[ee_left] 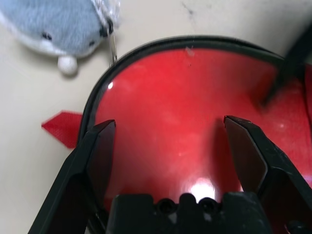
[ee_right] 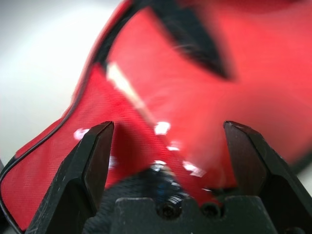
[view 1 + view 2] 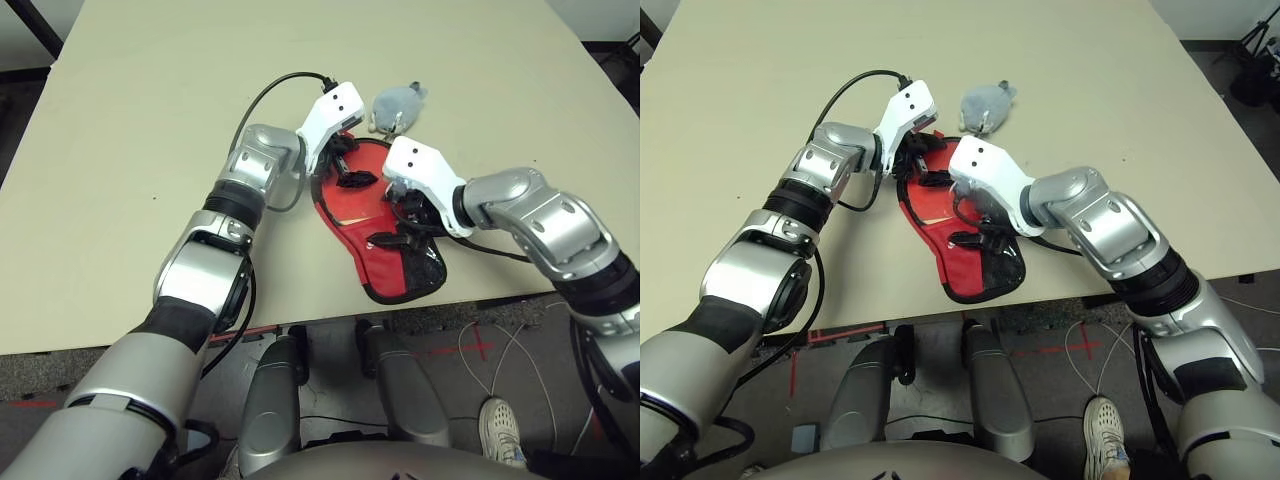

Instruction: Store the ping-pong paddle in its case and zip it.

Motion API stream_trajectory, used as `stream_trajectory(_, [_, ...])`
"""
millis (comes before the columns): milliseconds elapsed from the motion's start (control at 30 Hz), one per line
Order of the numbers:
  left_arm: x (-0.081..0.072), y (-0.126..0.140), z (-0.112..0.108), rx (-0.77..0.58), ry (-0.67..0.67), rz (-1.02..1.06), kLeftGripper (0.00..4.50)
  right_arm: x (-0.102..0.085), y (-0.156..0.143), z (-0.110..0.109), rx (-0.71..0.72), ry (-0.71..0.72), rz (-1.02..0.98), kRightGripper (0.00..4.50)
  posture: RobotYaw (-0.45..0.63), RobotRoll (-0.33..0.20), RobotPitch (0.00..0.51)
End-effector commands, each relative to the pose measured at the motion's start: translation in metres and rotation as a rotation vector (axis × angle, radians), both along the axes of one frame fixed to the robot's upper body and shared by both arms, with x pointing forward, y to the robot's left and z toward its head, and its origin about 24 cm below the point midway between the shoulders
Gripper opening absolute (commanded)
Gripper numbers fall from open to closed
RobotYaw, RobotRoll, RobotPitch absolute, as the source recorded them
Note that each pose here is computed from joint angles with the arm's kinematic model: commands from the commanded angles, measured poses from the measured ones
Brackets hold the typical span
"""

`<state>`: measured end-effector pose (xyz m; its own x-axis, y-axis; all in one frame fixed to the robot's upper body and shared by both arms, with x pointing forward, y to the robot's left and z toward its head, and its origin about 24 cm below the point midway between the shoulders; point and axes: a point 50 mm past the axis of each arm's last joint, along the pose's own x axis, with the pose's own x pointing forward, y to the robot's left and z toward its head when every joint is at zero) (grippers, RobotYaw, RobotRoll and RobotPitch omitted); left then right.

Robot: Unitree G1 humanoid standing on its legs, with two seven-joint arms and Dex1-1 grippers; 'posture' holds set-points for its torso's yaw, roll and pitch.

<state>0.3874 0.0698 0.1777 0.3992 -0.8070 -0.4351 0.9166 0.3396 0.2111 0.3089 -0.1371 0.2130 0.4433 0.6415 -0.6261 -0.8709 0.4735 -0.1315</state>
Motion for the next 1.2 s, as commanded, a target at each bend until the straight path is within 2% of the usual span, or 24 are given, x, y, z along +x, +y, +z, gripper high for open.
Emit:
stream_trajectory(33, [-0.003, -0.001, -0.021, 0.064, 0.062, 0.019, 4.46, 0.019, -0.012, 0.044, 0.058, -0.126, -0.097, 4.50, -0.04, 0.000, 0.280])
stream_trajectory(100, [-0.004, -0.003, -0.024, 0.075, 0.067, 0.020, 4.46, 0.037, -0.018, 0.063, 0.076, -0.213, -0.205, 4.50, -0.04, 0.000, 0.279])
stream_trajectory(200, [-0.007, -0.007, -0.027, 0.076, 0.075, 0.007, 4.46, 0.066, -0.025, 0.075, 0.065, -0.343, -0.347, 4.50, -0.05, 0.000, 0.278])
stream_trajectory(333, [-0.009, -0.011, -0.030, 0.075, 0.080, -0.002, 4.46, 0.088, -0.022, 0.069, 0.053, -0.373, -0.393, 4.50, -0.04, 0.000, 0.272])
stream_trajectory(433, [-0.010, -0.013, -0.032, 0.074, 0.080, -0.005, 4.46, 0.102, -0.015, 0.054, 0.028, -0.366, -0.401, 4.50, -0.02, 0.000, 0.265])
stream_trajectory(600, [-0.013, -0.016, -0.032, 0.051, 0.089, -0.003, 4.46, 0.114, -0.011, 0.032, -0.017, -0.358, -0.431, 4.50, 0.01, 0.000, 0.259])
stream_trajectory(900, [-0.015, -0.011, -0.032, 0.050, 0.088, 0.022, 4.46, 0.116, -0.019, 0.006, -0.093, -0.295, -0.491, 4.50, 0.04, 0.000, 0.254])
stream_trajectory(1000, [-0.015, -0.011, -0.032, 0.050, 0.089, 0.026, 4.50, 0.116, -0.022, 0.007, -0.120, -0.307, -0.511, 3.90, 0.04, 0.000, 0.252])
stream_trajectory(1200, [-0.015, -0.013, -0.033, 0.054, 0.093, 0.027, 4.50, 0.117, -0.025, 0.009, -0.135, -0.336, -0.540, 1.74, 0.03, 0.000, 0.249])
